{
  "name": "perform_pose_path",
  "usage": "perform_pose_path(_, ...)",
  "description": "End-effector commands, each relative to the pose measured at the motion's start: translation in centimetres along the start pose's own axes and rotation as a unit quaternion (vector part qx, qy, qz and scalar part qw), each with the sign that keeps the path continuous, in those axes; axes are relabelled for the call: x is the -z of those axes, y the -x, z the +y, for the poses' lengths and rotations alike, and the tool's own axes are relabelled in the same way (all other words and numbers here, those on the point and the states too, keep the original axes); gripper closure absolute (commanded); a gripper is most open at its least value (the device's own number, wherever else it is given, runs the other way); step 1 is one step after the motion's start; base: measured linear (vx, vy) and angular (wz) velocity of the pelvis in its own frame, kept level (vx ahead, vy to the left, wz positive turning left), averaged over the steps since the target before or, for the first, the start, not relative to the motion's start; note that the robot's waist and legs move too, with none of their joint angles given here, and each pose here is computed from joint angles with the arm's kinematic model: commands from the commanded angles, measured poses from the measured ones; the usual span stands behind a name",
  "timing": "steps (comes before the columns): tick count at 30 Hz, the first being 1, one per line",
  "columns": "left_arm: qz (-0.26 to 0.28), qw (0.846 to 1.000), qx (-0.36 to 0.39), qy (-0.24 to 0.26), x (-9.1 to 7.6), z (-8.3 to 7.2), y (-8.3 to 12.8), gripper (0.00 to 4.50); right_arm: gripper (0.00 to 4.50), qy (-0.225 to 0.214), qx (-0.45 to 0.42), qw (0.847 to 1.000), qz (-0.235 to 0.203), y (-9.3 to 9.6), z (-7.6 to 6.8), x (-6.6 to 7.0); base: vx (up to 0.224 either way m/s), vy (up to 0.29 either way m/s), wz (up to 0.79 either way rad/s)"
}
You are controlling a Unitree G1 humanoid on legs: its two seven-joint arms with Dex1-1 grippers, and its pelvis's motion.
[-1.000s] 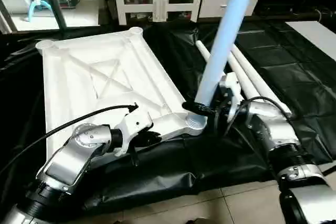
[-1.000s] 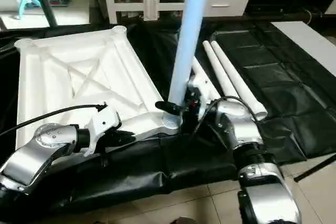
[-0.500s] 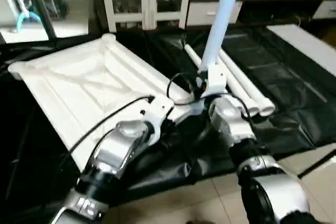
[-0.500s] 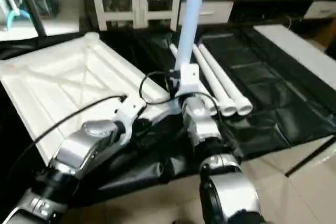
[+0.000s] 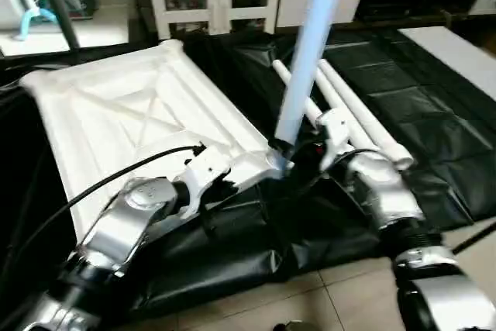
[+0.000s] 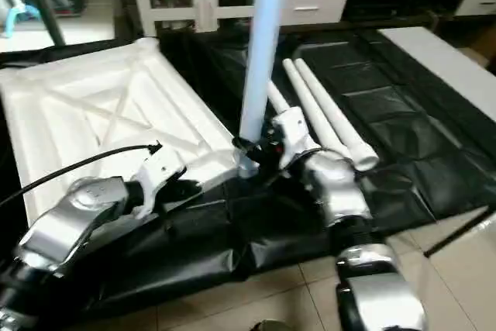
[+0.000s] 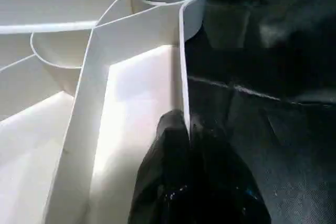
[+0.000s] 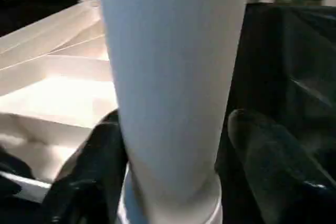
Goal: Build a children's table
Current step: Rotate leg to tighten
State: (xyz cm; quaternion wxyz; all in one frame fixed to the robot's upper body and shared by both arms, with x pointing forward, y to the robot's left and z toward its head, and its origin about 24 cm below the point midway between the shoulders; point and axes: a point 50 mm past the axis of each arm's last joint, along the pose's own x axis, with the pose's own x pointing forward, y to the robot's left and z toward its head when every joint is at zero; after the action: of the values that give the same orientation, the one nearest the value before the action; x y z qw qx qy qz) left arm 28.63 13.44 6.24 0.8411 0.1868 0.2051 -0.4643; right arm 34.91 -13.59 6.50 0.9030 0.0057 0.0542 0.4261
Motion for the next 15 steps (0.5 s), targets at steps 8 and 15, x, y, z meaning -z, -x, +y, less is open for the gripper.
perform_pose_path(8, 0.010, 0.995, 0.098, -0.019, 1.2, -1.7, 0.8, 4.50, 1.38, 0.012, -0.067, 0.998, -0.004, 3.5, -1.7, -1.3, 0.013, -0.007, 0.00)
perform_pose_path(15, 0.004, 0.995, 0.101, -0.020, 0.9, -1.9, 0.4, 4.50, 1.92, -0.012, -0.086, 0.996, 0.004, 3.3, -1.4, -0.6, 0.000, 0.000, 0.00)
